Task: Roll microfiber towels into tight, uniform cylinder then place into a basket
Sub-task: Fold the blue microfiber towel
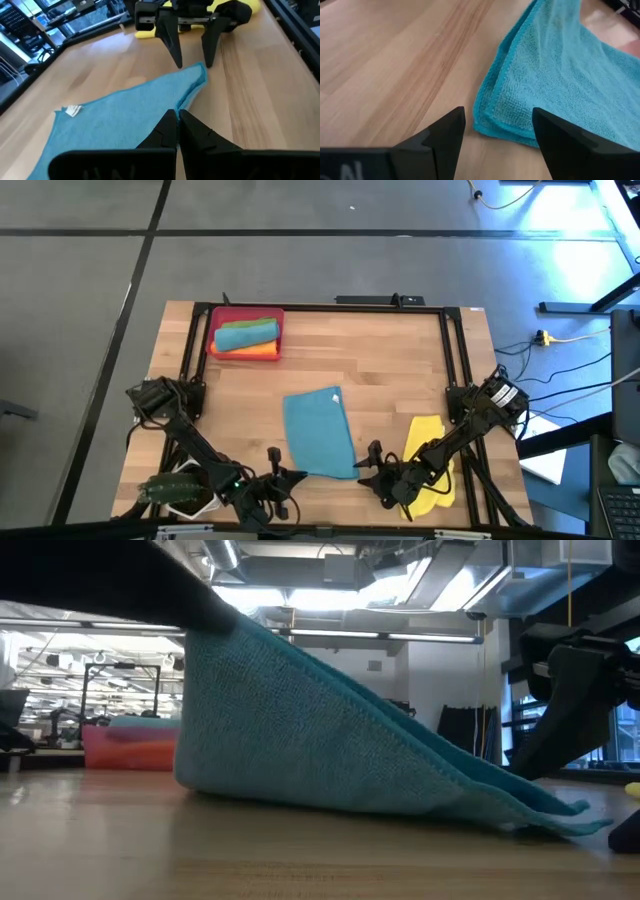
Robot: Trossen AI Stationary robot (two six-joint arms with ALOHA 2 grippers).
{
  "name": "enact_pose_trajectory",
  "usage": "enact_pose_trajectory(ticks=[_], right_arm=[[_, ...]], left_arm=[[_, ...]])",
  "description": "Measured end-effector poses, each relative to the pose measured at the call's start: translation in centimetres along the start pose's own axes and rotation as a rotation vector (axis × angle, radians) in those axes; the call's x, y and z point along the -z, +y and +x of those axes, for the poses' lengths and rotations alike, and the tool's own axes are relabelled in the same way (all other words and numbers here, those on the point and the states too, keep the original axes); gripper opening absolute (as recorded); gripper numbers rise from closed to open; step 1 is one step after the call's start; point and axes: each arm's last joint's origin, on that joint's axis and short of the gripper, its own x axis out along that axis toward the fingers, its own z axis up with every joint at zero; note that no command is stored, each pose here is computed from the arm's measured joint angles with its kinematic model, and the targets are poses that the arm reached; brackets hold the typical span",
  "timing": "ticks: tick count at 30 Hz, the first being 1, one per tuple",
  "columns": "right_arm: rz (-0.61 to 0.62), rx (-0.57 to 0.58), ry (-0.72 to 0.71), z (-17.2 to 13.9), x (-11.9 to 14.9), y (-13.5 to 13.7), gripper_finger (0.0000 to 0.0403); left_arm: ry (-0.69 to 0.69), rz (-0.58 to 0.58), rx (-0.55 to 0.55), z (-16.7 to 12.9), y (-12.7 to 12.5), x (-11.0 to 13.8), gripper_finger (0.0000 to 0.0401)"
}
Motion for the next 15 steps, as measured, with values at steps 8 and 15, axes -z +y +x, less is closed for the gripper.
enact_pose_trajectory(ticks=[8, 15], right_arm=[[-0.004, 0.005, -0.011, 0.0, 0.0, 0.0, 0.0236], [0.006, 0.027, -0.046, 0.1, -0.4, 0.0, 0.0236]], left_arm=[[-0.027, -0.027, -0.038, -0.3, 0.6, -0.9, 0.0], [-0.049, -0.053, -0.067, -0.5, 0.9, -1.5, 0.0]])
